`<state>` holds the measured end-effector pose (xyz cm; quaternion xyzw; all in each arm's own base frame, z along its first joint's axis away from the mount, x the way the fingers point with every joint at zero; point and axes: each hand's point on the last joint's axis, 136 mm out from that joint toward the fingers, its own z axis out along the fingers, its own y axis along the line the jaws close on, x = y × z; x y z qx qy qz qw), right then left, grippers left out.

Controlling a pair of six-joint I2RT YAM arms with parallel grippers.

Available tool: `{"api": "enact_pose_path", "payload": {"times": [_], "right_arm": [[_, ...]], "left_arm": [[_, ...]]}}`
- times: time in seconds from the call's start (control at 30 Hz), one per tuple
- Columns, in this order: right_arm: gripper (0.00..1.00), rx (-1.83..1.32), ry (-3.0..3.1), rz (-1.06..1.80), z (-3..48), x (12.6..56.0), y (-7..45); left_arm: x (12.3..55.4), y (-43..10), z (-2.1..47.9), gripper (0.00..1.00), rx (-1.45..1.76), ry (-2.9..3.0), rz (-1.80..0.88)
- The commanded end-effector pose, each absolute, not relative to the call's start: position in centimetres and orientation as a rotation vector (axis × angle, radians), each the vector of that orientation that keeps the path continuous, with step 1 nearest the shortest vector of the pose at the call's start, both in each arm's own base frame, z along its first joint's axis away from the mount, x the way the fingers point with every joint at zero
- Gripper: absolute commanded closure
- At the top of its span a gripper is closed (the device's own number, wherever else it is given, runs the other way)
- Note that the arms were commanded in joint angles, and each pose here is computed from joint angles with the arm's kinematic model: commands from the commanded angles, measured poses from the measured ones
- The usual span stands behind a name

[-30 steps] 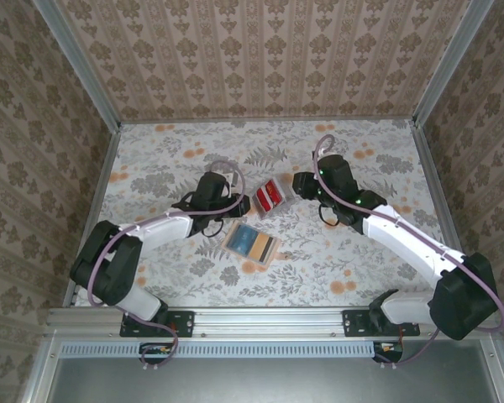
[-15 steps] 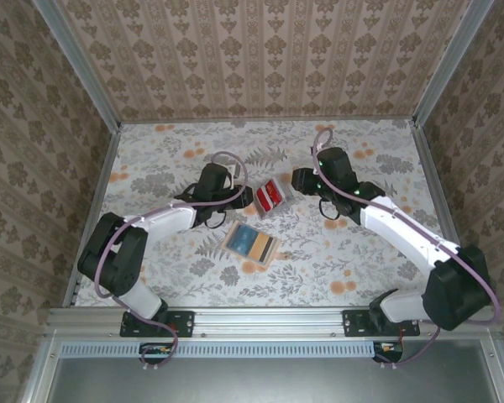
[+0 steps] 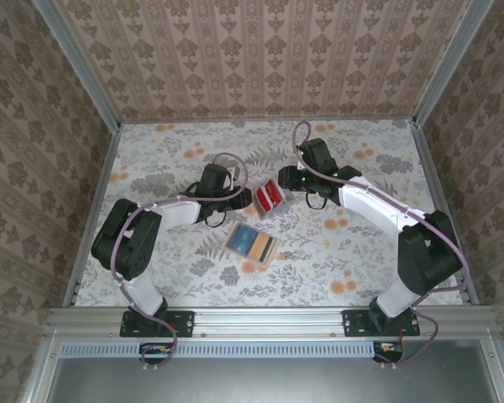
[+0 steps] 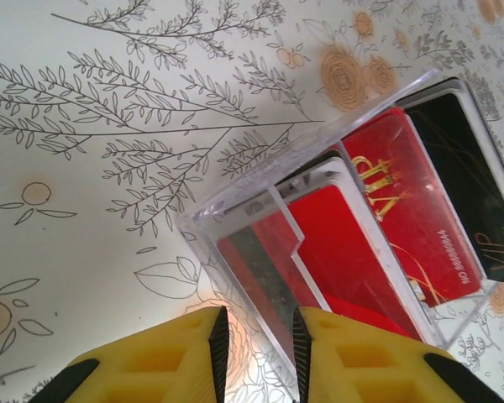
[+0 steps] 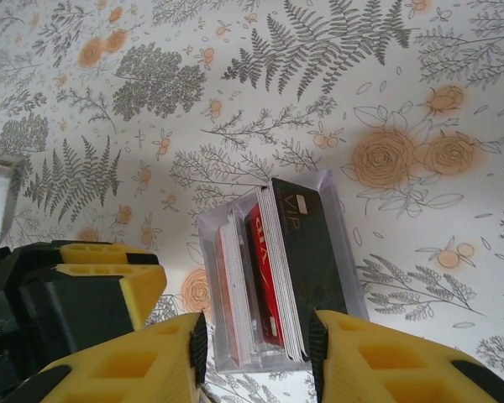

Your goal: Put the credit cards into the card holder

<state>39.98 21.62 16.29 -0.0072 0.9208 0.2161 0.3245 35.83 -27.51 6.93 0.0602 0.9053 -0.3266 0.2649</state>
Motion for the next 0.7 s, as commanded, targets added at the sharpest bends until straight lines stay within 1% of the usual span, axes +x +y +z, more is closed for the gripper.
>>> {"api": "enact_pose_path", "payload": {"times": [0.0, 0.33, 0.57, 0.67], "right_arm": [[0.59, -0.056, 2.450, 0.569, 16.0, 40.2, 22.0], [0.59, -0.054, 2.516, 0.629, 12.8, 41.1, 23.8], [0.58, -0.058, 2.544, 0.491, 11.7, 42.0, 22.7], [0.58, -0.078, 2.566, 0.477, 11.3, 42.2, 22.9]], "left_arm": [[36.8, -28.6, 7.6, 0.71, 0.168, 2.410, -0.965], [36.6, -28.8, 5.6, 0.71, 0.146, 2.440, -0.989], [36.9, -29.4, 5.6, 0.70, 0.153, 2.440, -1.017], [36.9, -29.5, 5.6, 0.70, 0.152, 2.440, -1.025]]}}
